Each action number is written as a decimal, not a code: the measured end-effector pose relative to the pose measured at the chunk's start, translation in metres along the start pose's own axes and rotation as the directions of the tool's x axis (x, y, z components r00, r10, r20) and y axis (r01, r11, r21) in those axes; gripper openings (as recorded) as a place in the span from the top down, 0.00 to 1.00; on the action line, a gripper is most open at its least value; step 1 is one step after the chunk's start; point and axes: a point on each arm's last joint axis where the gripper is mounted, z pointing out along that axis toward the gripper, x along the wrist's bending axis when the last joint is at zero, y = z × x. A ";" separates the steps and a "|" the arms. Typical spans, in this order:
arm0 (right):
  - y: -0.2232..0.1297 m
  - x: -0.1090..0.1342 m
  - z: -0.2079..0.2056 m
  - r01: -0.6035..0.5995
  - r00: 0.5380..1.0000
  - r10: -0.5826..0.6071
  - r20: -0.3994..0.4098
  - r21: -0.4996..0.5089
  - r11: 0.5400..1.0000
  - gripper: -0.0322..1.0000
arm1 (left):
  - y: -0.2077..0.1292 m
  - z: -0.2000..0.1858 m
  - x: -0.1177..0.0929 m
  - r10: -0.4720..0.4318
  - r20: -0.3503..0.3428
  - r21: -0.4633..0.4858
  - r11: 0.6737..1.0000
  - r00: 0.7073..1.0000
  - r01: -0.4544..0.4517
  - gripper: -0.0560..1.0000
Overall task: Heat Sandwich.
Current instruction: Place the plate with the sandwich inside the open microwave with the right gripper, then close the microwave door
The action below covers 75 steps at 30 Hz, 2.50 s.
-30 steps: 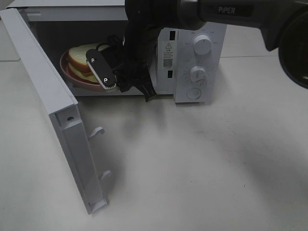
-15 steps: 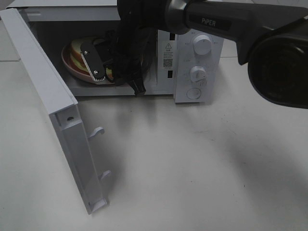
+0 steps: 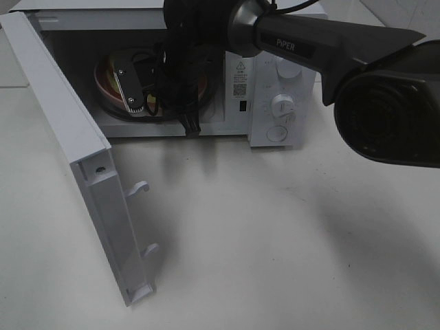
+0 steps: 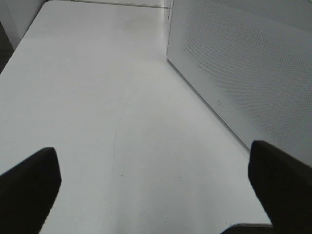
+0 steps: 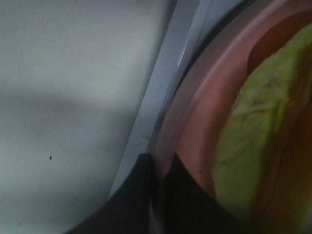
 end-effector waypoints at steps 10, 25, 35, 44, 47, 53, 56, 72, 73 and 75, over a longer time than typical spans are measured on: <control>-0.001 -0.003 0.001 -0.028 0.999 0.028 0.031 0.002 1.000 0.95 | 0.000 0.000 0.000 0.000 0.000 0.000 1.000 1.000 0.000 0.03; 0.000 -0.005 0.000 -0.034 0.998 0.035 0.054 -0.013 0.999 0.73 | 0.000 0.000 0.000 0.000 0.000 0.000 1.000 1.000 0.000 0.03; -0.001 0.012 0.013 -0.065 0.998 0.065 -0.005 -0.037 0.997 0.30 | 0.000 0.000 0.000 0.000 0.000 0.000 1.000 1.000 0.000 0.03; -0.008 0.011 -0.003 -0.083 0.995 0.086 0.041 -0.057 0.995 0.17 | 0.000 0.000 0.000 0.000 0.000 0.000 1.000 1.000 0.000 0.03; -0.008 0.012 -0.005 -0.086 0.995 0.089 0.045 -0.060 0.994 0.17 | 0.000 0.000 0.000 0.000 0.000 0.000 1.000 1.000 0.000 0.03; -0.013 0.019 -0.011 -0.089 0.995 0.091 0.045 -0.055 0.995 0.17 | 0.000 0.000 0.000 0.000 0.000 0.000 1.000 1.000 0.000 0.03; -0.014 0.023 -0.014 -0.089 0.995 0.091 0.044 -0.054 0.995 0.17 | 0.000 0.000 0.000 0.000 0.000 0.000 1.000 1.000 0.000 0.03; -0.021 0.041 -0.054 -0.106 0.991 0.111 0.074 -0.062 0.992 0.19 | 0.000 0.000 0.000 0.000 0.000 0.000 1.000 1.000 0.000 0.03; -0.021 0.041 -0.054 -0.106 0.991 0.111 0.074 -0.062 0.992 0.19 | 0.000 0.000 0.000 0.000 0.000 0.000 1.000 1.000 0.000 0.03; -0.023 0.048 -0.062 -0.105 0.991 0.110 0.079 -0.063 0.992 0.20 | 0.000 0.000 0.000 0.000 0.000 0.000 1.000 1.000 0.000 0.03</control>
